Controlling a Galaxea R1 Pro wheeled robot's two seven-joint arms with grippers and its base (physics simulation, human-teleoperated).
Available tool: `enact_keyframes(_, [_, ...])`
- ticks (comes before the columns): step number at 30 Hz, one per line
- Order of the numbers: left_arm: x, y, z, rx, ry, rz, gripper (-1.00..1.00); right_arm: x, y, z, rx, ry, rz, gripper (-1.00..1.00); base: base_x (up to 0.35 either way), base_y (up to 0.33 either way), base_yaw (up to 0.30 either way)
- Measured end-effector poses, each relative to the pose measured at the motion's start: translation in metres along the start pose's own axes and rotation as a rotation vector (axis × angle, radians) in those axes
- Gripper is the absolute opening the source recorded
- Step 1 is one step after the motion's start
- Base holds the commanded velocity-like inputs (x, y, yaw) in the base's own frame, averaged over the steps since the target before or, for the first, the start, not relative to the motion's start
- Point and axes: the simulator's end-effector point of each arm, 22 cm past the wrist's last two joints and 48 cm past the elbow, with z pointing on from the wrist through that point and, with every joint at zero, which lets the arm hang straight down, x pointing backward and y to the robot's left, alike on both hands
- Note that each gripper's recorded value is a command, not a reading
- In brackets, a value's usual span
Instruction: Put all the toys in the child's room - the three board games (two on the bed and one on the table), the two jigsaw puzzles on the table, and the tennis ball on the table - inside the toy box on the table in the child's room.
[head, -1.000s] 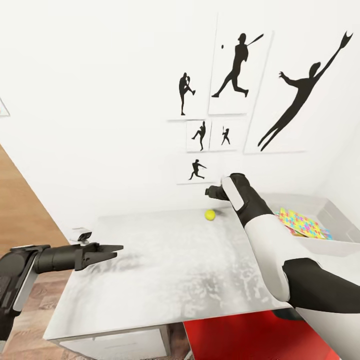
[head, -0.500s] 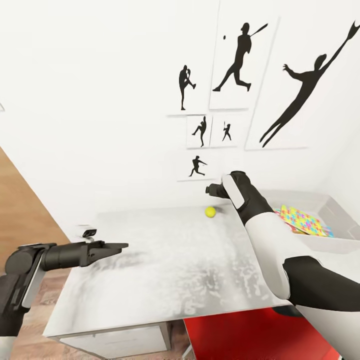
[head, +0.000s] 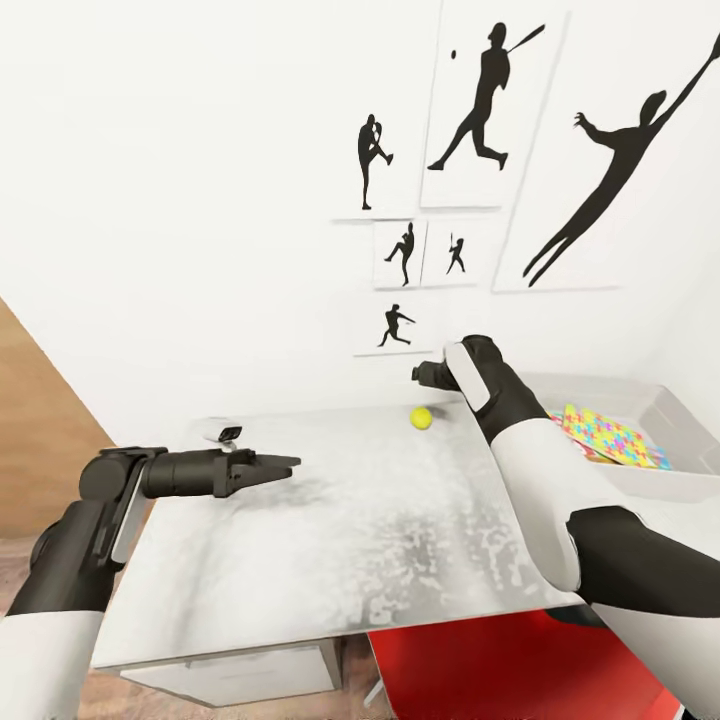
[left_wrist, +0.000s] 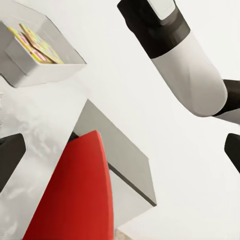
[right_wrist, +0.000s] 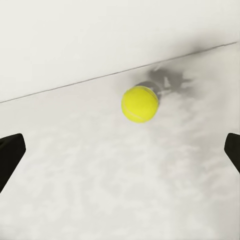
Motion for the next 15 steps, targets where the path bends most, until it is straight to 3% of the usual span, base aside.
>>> enact_keyframes(15, [0.005, 0.022, -0.02, -0.058, 0.02, -0.019, 1.0, -0.002, -0.01, 0.01, 0.015, 0.005, 0.0, 1.0, 0.0, 0.0, 0.0])
